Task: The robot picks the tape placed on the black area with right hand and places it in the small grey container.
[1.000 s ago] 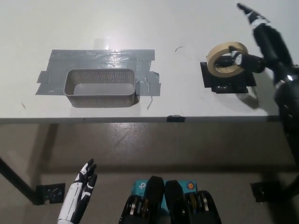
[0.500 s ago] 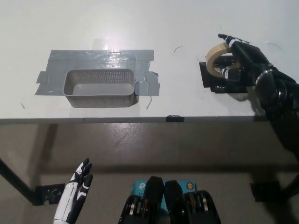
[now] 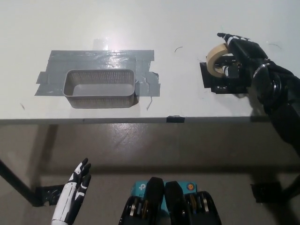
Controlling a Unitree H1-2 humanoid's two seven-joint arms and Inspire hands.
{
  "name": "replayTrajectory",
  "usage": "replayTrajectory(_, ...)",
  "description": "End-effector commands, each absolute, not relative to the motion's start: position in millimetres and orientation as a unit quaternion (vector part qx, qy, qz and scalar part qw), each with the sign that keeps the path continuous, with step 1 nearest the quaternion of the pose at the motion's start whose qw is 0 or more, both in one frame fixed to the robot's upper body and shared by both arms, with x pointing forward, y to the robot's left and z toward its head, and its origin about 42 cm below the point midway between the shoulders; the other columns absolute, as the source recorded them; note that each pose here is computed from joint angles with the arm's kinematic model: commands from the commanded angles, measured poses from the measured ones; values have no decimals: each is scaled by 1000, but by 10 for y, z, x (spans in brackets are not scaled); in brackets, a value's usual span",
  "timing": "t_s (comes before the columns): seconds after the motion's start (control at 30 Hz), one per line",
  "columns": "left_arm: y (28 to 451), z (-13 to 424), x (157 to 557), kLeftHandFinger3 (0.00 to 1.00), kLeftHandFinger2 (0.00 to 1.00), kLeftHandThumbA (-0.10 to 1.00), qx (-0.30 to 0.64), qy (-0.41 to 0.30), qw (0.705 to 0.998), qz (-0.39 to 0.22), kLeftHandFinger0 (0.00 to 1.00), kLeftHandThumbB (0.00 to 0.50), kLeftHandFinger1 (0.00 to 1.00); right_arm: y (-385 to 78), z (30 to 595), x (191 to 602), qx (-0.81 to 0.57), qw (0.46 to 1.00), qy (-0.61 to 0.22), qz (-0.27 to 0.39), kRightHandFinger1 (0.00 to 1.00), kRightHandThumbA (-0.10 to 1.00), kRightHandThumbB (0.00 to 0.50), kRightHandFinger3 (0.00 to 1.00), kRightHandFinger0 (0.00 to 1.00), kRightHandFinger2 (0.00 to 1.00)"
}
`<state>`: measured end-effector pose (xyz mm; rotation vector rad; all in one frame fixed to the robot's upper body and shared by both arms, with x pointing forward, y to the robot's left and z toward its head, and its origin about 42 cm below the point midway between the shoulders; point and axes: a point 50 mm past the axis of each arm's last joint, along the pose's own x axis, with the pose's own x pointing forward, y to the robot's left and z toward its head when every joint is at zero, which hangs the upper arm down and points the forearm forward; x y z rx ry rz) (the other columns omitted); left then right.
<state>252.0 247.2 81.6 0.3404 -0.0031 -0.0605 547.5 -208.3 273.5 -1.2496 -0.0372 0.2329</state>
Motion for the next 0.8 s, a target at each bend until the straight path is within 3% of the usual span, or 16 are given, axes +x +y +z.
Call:
replayTrajectory(0.0,2512,920,2539,1000,1000,1000,164,-33,985,-33,1000,119,1000,-2000,3150,5609,-608,788,-68,69,1000,502,494,1000,1000,1000)
replayTrajectory(0.13,2512,931,2549,1000,1000,1000,164,-34,985,-33,1000,127,1000,-2014,3110,5673,-624,776,-80,52,1000,432,486,1000,1000,1000)
replayTrajectory(0.23,2515,941,2567,1000,1000,1000,162,-36,986,-32,1000,123,1000,-2017,3067,5739,-650,752,-104,18,1000,298,467,1000,1000,1000)
replayTrajectory(0.27,2511,945,2575,1000,1000,1000,162,-36,986,-33,1000,125,1000,-2029,3056,5757,-669,736,-109,9,1000,238,413,1000,1000,1000)
replayTrajectory(0.3,2505,943,2579,1000,1000,1000,160,-37,986,-33,1000,117,1000,-2049,3026,5793,-714,692,-103,6,1000,113,305,1000,1000,1000)
replayTrajectory(0.33,2501,941,2580,1000,1000,1000,160,-38,986,-32,1000,115,1000,-2054,3024,5801,-718,689,-103,5,1000,29,307,1000,1000,1000)
replayTrajectory(0.37,2495,945,2568,1000,1000,1000,159,-37,986,-33,1000,113,1000,-2059,2999,5819,-748,658,-91,0,749,-93,263,908,740,825)
replayTrajectory(0.4,2496,943,2563,1000,1000,1000,155,-36,987,-32,1000,108,1000,-2073,2963,5840,-759,647,-76,-3,497,-99,275,829,426,632)
replayTrajectory(0.43,2501,946,2552,1000,1000,1000,157,-36,987,-31,1000,108,1000,-2104,2922,5846,-767,638,-74,1,304,-100,291,711,230,445)
replayTrajectory(0.47,2510,950,2550,1000,1000,1000,154,-36,987,-28,1000,110,1000,-2141,2898,5854,-773,631,-67,2,252,-100,280,624,201,369)
replayTrajectory(0.53,2522,976,2573,1000,1000,1000,155,-38,987,-28,1000,106,1000,-2199,2903,5859,-778,624,-80,-10,152,-100,293,568,77,283)
replayTrajectory(0.57,2530,989,2594,1000,1000,1000,154,-41,987,-30,1000,105,1000,-2217,2931,5864,-771,631,-89,-18,33,-100,276,485,11,178)
replayTrajectory(0.63,2535,1008,2619,1000,1000,1000,158,-46,986,-33,1000,102,1000,-2231,2974,5858,-754,645,-119,-31,0,-100,275,338,0,52)
replayTrajectory(0.67,2534,1019,2626,1000,1000,1000,159,-47,986,-35,1000,103,1000,-2225,2994,5856,-751,646,-131,-35,0,-100,270,328,0,46)
replayTrajectory(0.7,2531,1032,2631,1000,1000,1000,160,-46,985,-38,1000,105,1000,-2209,3016,5854,-744,652,-138,-38,34,-100,260,344,0,118)
replayTrajectory(0.77,2523,1042,2627,1000,1000,1000,160,-46,985,-42,1000,99,1000,-2165,3044,5844,-721,673,-160,-44,110,-100,231,337,0,341)
